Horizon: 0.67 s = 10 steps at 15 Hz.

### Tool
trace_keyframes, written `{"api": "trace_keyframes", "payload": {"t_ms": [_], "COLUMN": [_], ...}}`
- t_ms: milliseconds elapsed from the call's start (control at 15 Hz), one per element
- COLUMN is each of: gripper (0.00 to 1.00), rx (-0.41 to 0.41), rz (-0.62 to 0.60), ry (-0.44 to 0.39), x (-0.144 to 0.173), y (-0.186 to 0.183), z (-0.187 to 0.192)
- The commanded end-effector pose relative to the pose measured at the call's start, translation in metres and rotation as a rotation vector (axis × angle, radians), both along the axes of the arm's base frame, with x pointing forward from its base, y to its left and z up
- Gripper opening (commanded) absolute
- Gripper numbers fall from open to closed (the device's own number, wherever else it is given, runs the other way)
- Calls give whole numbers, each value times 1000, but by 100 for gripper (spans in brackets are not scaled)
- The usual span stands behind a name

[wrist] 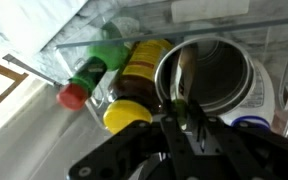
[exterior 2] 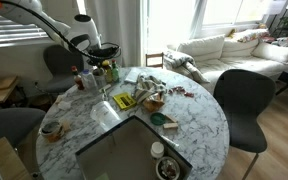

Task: Pick up the two white packets with the green lids from the silver cup one by one and put them the right way up on the table, pick up the white bottle with a blue lid from the clear storage container and put it in the silver cup

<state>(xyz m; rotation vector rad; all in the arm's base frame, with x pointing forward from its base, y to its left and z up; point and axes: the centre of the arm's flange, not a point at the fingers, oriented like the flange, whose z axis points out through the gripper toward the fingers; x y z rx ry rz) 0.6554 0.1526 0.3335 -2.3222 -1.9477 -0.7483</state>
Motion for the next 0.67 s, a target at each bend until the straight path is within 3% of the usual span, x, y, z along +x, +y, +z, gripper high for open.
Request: {"api": "trace_keyframes", "payload": {"t_ms": [0,400,600], "gripper": [5,5,5], "rx": [18,44,38], "rz": [-56,-162,-247], "ry": [-28,-79,-61], "x": [-18,-44,-64], "y": [-22,-59,-95], "z": [61,143,148]}}
